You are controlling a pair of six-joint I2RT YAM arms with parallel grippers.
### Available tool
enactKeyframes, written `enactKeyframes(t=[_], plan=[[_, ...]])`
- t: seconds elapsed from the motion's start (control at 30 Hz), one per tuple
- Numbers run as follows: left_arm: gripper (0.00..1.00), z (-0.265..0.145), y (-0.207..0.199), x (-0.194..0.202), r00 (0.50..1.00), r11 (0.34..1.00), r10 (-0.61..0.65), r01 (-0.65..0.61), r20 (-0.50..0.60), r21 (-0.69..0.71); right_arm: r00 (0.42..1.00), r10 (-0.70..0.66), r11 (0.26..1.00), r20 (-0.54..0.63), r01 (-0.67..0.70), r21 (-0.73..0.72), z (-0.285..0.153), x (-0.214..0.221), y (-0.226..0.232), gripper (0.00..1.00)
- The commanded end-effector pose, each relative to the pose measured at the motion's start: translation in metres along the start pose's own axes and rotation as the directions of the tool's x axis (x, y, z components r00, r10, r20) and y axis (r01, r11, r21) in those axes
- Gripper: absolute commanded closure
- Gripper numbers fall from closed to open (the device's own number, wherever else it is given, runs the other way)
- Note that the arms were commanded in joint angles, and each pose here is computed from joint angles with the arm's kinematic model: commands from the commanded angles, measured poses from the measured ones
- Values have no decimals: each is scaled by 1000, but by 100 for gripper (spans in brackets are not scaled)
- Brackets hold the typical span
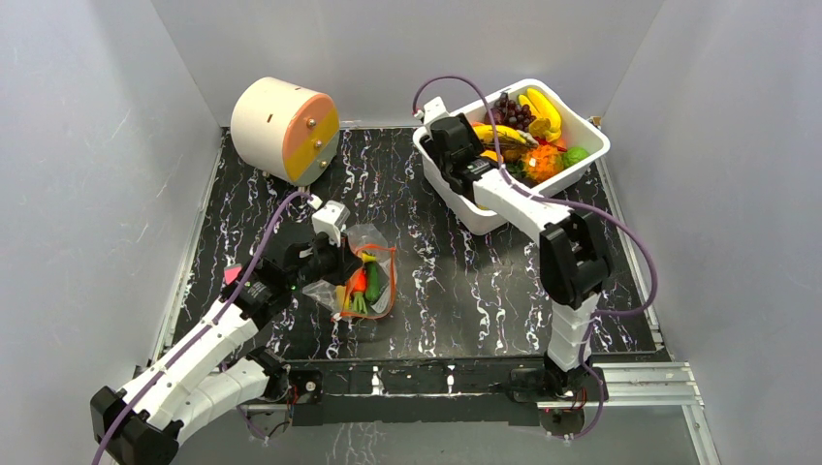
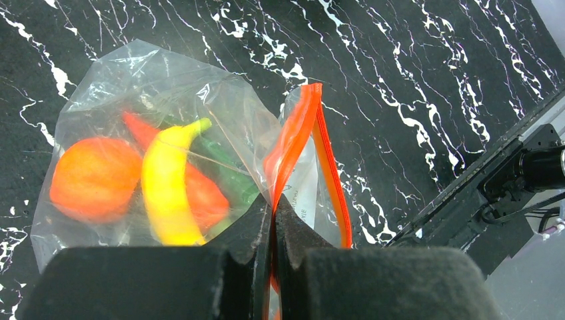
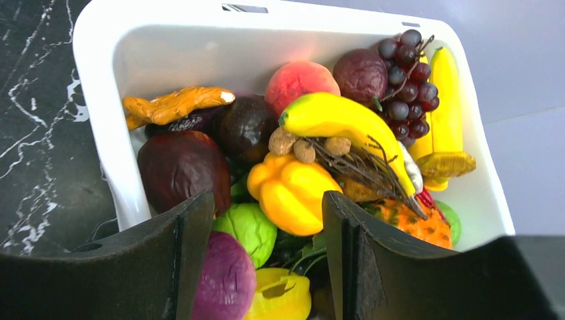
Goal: Place the food in the zip-top bag and seal the zipper
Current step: Pick up the fake fruit from the bin.
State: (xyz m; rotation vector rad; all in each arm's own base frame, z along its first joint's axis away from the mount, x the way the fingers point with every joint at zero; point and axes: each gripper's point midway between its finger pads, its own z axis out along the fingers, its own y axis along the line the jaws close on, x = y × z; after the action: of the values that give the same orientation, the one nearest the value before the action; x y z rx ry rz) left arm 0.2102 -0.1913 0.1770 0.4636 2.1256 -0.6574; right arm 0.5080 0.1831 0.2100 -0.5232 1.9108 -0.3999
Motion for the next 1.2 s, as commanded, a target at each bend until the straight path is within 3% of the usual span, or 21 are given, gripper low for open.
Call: enactKeyframes(t=[0.0, 0.4, 0.73, 1.17], plan=[[100, -5, -8, -11, 999, 999, 18, -19, 28, 30, 997, -61, 996, 55, 57, 75, 12, -32, -15, 40], [100, -6, -8, -11, 999, 999, 16, -17, 30, 29, 965, -256, 944, -63, 264, 200, 47, -24, -23, 39], [100, -5, -9, -12, 999, 999, 15, -16, 32, 35, 935, -336, 904, -114, 354, 238, 64, -15, -20, 44], [100, -5, -10, -12, 999, 999, 14, -15, 30, 42, 916, -382, 877, -123, 402, 265, 79, -19, -19, 44]])
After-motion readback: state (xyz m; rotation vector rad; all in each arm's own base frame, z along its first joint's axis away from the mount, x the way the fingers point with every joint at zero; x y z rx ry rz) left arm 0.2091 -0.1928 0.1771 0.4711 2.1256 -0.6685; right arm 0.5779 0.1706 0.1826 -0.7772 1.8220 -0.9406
